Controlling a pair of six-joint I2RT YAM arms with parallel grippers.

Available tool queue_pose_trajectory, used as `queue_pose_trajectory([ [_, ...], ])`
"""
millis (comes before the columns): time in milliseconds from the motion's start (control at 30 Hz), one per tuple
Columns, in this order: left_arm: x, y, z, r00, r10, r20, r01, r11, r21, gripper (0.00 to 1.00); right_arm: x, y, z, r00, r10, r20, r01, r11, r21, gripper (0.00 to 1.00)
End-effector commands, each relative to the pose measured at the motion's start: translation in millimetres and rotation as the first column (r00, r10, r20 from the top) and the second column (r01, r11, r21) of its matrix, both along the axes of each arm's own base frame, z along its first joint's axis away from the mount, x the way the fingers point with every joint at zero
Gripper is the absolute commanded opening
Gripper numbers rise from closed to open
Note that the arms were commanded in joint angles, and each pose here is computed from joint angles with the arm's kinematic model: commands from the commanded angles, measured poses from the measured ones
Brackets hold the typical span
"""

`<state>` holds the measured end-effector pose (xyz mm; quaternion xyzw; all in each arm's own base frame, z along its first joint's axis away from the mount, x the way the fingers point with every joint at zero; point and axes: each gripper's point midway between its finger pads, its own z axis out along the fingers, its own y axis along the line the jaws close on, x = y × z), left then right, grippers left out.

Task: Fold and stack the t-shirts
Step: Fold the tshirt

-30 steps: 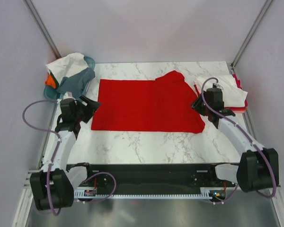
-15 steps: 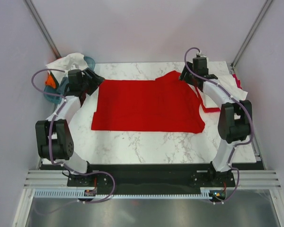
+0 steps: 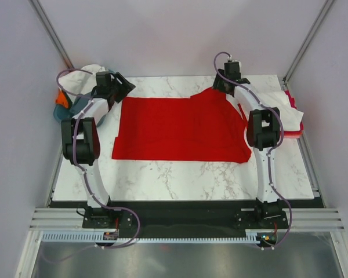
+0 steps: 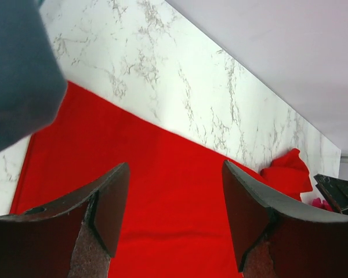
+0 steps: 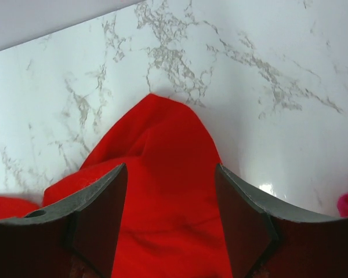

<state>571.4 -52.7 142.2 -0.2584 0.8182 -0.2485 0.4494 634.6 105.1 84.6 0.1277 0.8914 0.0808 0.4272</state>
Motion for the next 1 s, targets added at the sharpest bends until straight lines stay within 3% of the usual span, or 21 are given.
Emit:
queue_pose_trajectory([
  [0, 24.0, -16.0, 1.9, 0.997, -0.058, 0.054, 0.055, 0.996, 0.066, 0.72, 19.2, -4.3, 1.6, 0.999, -0.007, 0.038, 0.009, 0.999, -0.047, 0.69],
  [300, 51.5, -15.6, -29.7, 0.998, -0.06, -0.023, 0.062, 0.991, 0.115, 0.72, 36.2, -1.9, -27.7, 0.999, 0.004, 0.038, -0.002, 0.998, -0.059, 0.65],
  [533, 61.7, 2.2, -46.8, 0.997, -0.001, -0.076, 0.019, 0.973, 0.232, 0.72, 32.0, 2.3, -25.3, 0.999, 0.019, 0.045, -0.018, 0.999, -0.03, 0.09],
  [600, 61.4, 6.4, -47.9, 0.997, 0.007, -0.083, 0.015, 0.964, 0.264, 0.72, 31.5, 2.1, -20.9, 0.998, 0.015, 0.057, -0.013, 1.0, -0.025, 0.01],
  [967, 60.2, 13.4, -61.9, 0.989, 0.051, -0.137, 0.014, 0.9, 0.436, 0.7, 15.7, -36.5, -4.8, 0.994, -0.079, 0.078, 0.079, 0.997, -0.002, 0.0],
])
